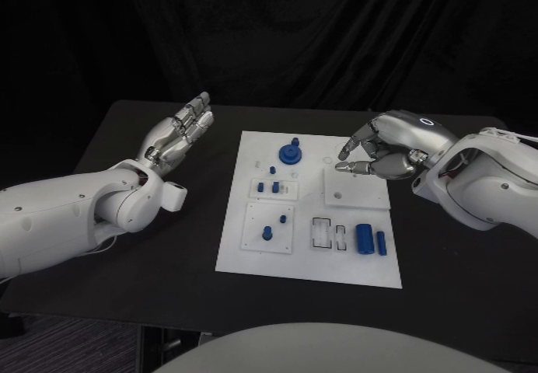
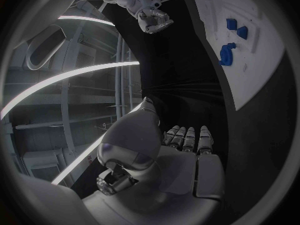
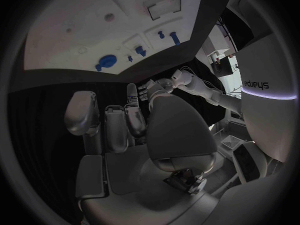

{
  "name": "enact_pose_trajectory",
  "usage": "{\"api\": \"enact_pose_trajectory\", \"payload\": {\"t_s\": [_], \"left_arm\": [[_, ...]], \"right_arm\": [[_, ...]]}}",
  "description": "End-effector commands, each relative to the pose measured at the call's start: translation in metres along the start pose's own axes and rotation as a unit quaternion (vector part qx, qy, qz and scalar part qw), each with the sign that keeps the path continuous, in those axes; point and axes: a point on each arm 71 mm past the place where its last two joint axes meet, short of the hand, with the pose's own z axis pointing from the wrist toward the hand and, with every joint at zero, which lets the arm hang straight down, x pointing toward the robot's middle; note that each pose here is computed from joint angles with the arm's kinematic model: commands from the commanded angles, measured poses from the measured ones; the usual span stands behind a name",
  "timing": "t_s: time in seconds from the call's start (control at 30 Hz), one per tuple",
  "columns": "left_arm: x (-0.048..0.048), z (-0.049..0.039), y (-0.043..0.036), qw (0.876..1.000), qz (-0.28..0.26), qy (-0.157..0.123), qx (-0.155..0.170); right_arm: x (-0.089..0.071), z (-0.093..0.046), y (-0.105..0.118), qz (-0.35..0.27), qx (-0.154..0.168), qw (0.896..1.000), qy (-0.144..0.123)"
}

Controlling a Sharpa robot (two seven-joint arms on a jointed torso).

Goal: Assemble the parts on the task board

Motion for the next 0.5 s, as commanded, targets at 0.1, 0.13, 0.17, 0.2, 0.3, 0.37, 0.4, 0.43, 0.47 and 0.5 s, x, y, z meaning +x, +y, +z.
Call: {"api": "enact_pose_trajectory", "payload": {"t_s": [0.1,0.13,0.17,0.2,0.3,0.37,0.4,0.43,0.47,0.5], "left_arm": [[0.0009,-0.0005,-0.0062,0.999,-0.004,0.001,0.043],[0.0007,-0.0006,-0.0062,0.999,-0.005,0.001,0.043],[0.0005,-0.0007,-0.0062,0.999,-0.005,0.001,0.043],[0.0002,-0.0009,-0.0062,0.999,-0.005,0.001,0.043],[0.0000,-0.0012,-0.0061,0.999,-0.005,0.002,0.043],[0.0000,-0.0014,-0.0059,0.999,-0.006,0.003,0.043],[0.0000,-0.0015,-0.0058,0.999,-0.006,0.003,0.043],[0.0001,-0.0016,-0.0058,0.999,-0.007,0.003,0.043],[0.0001,-0.0016,-0.0056,0.999,-0.007,0.003,0.043],[0.0001,-0.0017,-0.0056,0.999,-0.007,0.004,0.043]], "right_arm": [[0.021,-0.015,-0.022,-0.037,0.136,0.987,0.073],[0.024,-0.017,-0.023,-0.041,0.145,0.985,0.080],[0.026,-0.018,-0.023,-0.043,0.151,0.984,0.084],[0.029,-0.021,-0.023,-0.046,0.161,0.982,0.093],[0.035,-0.026,-0.021,-0.052,0.179,0.976,0.110],[0.038,-0.029,-0.018,-0.056,0.191,0.972,0.124],[0.040,-0.031,-0.016,-0.057,0.196,0.970,0.129],[0.040,-0.032,-0.015,-0.058,0.199,0.969,0.132],[0.042,-0.034,-0.014,-0.059,0.203,0.968,0.137],[0.042,-0.035,-0.013,-0.060,0.205,0.967,0.139]]}}
